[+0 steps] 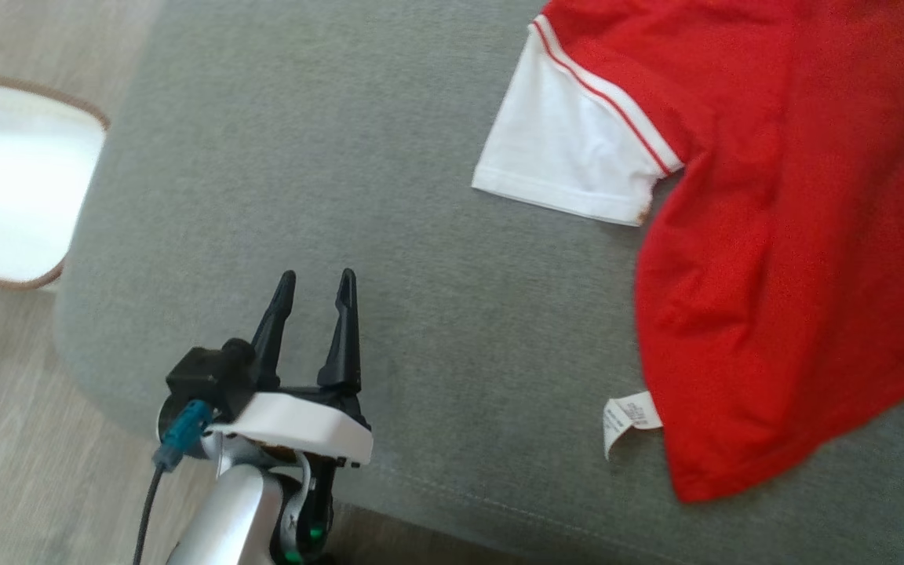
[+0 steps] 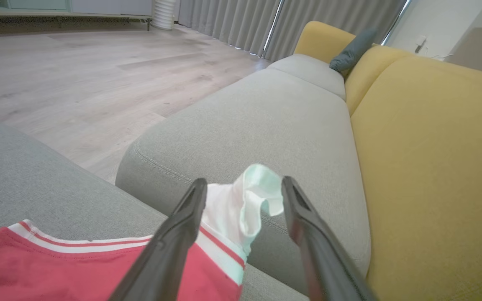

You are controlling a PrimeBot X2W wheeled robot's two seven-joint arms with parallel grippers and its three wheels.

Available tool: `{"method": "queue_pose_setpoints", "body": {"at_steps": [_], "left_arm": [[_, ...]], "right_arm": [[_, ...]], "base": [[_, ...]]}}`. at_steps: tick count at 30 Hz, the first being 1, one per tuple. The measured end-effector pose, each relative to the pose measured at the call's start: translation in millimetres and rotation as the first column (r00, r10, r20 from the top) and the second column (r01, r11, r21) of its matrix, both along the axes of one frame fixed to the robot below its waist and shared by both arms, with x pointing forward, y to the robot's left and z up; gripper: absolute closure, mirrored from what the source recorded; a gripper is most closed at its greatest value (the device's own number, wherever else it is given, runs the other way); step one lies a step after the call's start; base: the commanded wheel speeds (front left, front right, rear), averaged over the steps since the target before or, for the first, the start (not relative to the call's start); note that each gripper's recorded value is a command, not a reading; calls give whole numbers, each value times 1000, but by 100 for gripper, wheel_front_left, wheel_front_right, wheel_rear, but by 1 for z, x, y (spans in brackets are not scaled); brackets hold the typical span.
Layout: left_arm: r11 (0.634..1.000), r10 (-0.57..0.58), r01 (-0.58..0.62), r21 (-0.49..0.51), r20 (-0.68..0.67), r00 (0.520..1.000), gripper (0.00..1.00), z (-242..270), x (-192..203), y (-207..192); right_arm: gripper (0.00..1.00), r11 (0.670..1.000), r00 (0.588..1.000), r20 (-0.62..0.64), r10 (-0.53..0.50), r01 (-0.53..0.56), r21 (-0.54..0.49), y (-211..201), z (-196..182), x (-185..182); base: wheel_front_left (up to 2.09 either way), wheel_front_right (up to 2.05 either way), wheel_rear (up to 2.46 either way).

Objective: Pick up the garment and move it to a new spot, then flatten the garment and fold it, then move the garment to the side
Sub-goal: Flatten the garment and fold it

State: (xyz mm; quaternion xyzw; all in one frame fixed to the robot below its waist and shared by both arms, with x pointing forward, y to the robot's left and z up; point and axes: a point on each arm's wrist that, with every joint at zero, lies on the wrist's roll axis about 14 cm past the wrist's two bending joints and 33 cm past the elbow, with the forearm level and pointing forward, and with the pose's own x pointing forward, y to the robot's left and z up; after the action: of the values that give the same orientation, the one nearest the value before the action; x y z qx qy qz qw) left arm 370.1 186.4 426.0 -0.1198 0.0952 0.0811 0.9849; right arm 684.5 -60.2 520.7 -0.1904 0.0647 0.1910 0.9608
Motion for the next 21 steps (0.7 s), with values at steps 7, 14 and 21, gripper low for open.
{"method": "queue_pose_setpoints", "body": {"at_steps": [7,14,21], "left_arm": [[999,-49,49,-19,25,998,0,3,13,-16],[991,-128,131,-39,63,990,0,11,24,-42],[976,-208,213,-40,105,972,0,21,33,-70]], "right_arm": [[0,999,996,-80,-40,40,-12,-27,-28,-30],[0,997,968,-240,-76,73,-23,-55,-81,-98],[0,995,908,-406,-99,96,-29,-80,-126,-172]], "base": [[0,0,0],[0,0,0],[0,0,0]]}}
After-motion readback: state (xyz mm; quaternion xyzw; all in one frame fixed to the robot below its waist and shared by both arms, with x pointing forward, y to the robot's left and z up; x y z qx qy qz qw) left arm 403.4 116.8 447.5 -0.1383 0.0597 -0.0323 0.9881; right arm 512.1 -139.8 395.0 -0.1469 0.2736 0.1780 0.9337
